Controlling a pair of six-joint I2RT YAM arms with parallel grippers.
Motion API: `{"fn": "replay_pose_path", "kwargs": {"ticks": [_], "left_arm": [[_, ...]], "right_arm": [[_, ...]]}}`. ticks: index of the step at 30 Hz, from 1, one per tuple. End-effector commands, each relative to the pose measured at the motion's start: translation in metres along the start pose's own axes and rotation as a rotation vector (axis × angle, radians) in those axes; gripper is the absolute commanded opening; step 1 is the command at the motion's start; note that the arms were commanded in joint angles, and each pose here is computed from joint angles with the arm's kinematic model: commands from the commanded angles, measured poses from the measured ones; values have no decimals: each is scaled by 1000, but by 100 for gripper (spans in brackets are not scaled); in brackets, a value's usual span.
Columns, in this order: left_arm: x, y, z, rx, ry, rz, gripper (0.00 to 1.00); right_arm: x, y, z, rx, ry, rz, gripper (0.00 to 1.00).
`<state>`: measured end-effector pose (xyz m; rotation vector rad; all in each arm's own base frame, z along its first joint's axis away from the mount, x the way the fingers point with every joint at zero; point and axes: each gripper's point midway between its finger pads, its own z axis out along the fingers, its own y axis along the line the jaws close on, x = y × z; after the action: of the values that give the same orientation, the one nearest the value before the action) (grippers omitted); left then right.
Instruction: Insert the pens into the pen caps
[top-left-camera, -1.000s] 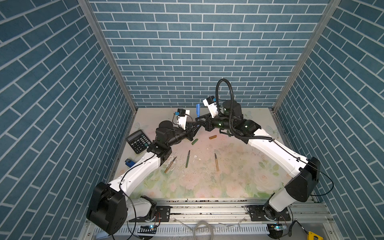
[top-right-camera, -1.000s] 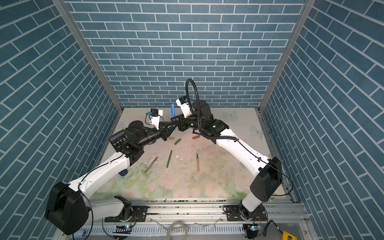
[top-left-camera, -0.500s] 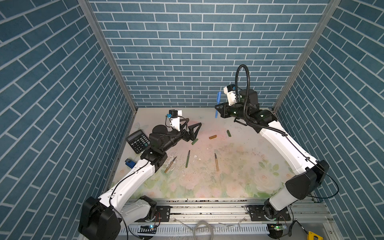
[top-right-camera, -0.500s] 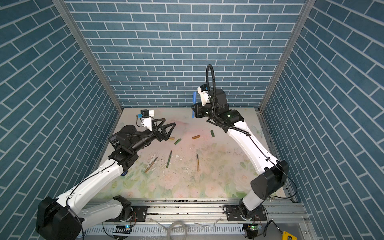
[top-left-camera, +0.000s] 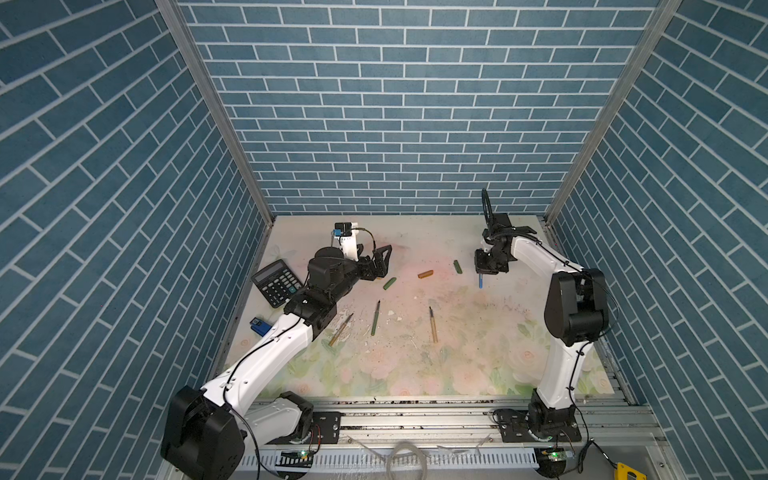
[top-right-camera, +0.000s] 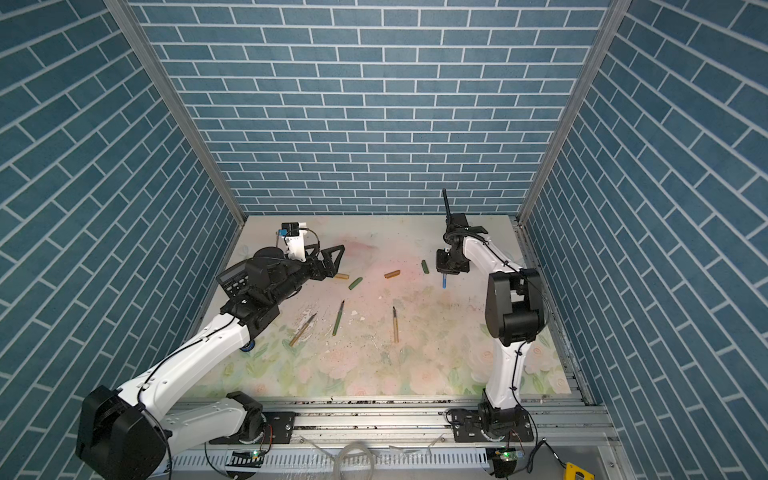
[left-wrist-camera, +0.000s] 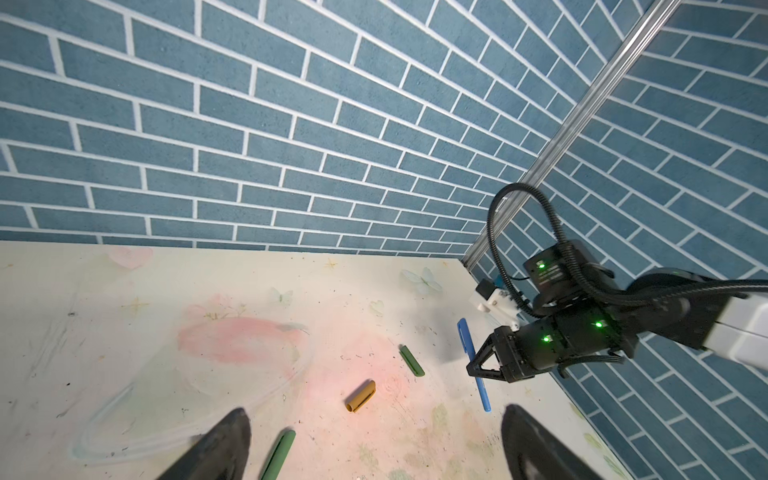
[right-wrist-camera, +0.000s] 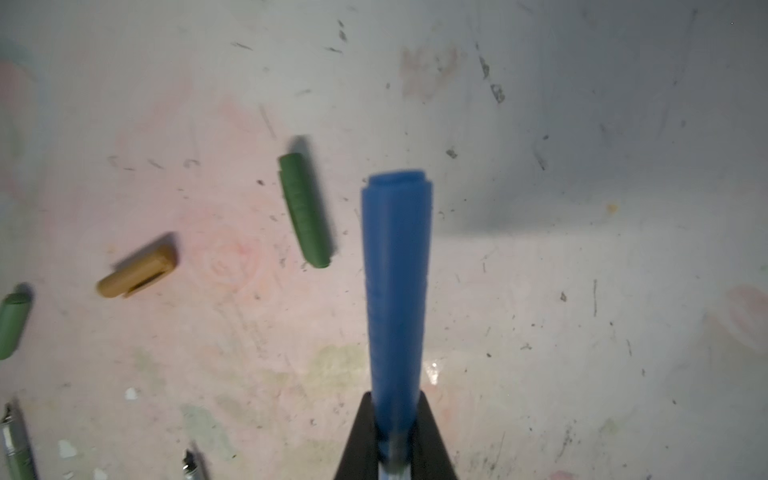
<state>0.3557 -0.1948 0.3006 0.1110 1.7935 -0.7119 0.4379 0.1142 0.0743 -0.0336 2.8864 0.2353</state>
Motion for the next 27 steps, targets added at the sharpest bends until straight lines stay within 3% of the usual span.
{"fn": "replay_pose_path", "kwargs": {"ticks": [1,13,21,27], "left_arm": [[-10,-1,1,-10,-13,20,96],[-2,1,10,5,25,7,95],[-3,3,11,6,27,7,95],[-5,2,10,9,25,16,95]], "right_arm": [[1,-19,11,49,85,-41,4],[12,-32,55,68,219,-36,13],[12,-26,55,28,227,-13,29],[6,-22,41,22,206,-11,32]]}}
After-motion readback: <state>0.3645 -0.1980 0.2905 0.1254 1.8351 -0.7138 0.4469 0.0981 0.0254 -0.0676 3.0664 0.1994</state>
